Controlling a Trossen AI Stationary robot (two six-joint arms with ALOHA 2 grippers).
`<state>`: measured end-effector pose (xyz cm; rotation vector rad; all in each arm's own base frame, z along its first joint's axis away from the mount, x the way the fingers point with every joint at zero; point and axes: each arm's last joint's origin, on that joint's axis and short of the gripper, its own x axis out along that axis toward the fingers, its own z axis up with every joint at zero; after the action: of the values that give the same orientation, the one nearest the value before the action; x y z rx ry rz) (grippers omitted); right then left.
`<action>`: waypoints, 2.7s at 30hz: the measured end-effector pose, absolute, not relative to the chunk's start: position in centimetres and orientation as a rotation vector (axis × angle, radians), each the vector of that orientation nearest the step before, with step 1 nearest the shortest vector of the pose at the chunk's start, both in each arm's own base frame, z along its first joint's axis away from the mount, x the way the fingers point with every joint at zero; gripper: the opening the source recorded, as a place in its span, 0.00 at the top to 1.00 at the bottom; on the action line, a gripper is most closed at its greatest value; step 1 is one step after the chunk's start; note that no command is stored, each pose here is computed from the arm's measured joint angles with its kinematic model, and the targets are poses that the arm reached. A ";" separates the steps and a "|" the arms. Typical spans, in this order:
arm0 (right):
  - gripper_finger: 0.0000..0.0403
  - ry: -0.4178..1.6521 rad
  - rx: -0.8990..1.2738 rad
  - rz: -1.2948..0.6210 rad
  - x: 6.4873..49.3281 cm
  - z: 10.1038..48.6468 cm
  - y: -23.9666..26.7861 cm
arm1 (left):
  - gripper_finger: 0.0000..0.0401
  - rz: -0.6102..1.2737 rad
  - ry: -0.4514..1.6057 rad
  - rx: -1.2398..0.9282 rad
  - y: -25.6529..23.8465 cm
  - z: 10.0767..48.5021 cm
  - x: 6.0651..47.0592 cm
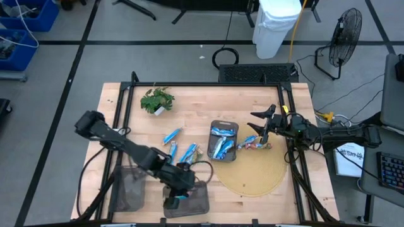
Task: Pick and place Granola Bars by type
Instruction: Put the bottom red granola bar into the bottom right black bin
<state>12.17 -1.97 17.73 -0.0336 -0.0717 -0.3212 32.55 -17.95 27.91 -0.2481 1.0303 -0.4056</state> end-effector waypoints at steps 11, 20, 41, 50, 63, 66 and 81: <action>0.43 -0.072 -0.034 -0.321 12.2 17.7 -2.0 | 0.97 -0.465 1.090 -0.279 -17.0 25.6 34.5; 0.43 -0.072 -0.034 -0.321 12.2 17.7 -2.0 | 0.97 -0.500 1.071 -0.311 -17.3 25.8 34.7; 0.43 -0.072 -0.033 -0.321 12.2 17.7 -2.0 | 0.94 -0.502 1.056 -0.295 -17.3 25.8 34.7; 0.43 -0.072 -0.034 -0.321 12.2 17.7 -2.0 | 0.77 -0.501 1.056 -0.295 -17.3 25.8 34.7; 0.43 -0.072 -0.033 -0.321 12.2 17.7 -2.0 | 0.72 -0.550 1.021 -0.198 -16.9 25.8 34.9; 0.43 -0.072 -0.033 -0.321 12.2 17.7 -2.0 | 0.72 -0.556 1.022 -0.182 -16.8 25.8 34.9; 0.43 -0.072 -0.033 -0.321 12.2 17.7 -2.0 | 0.72 -0.464 0.874 0.000 -15.3 27.3 35.3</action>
<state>12.18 -1.97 17.72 -0.0335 -0.0715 -0.3209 35.34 -15.29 27.26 0.0001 0.8743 -0.4636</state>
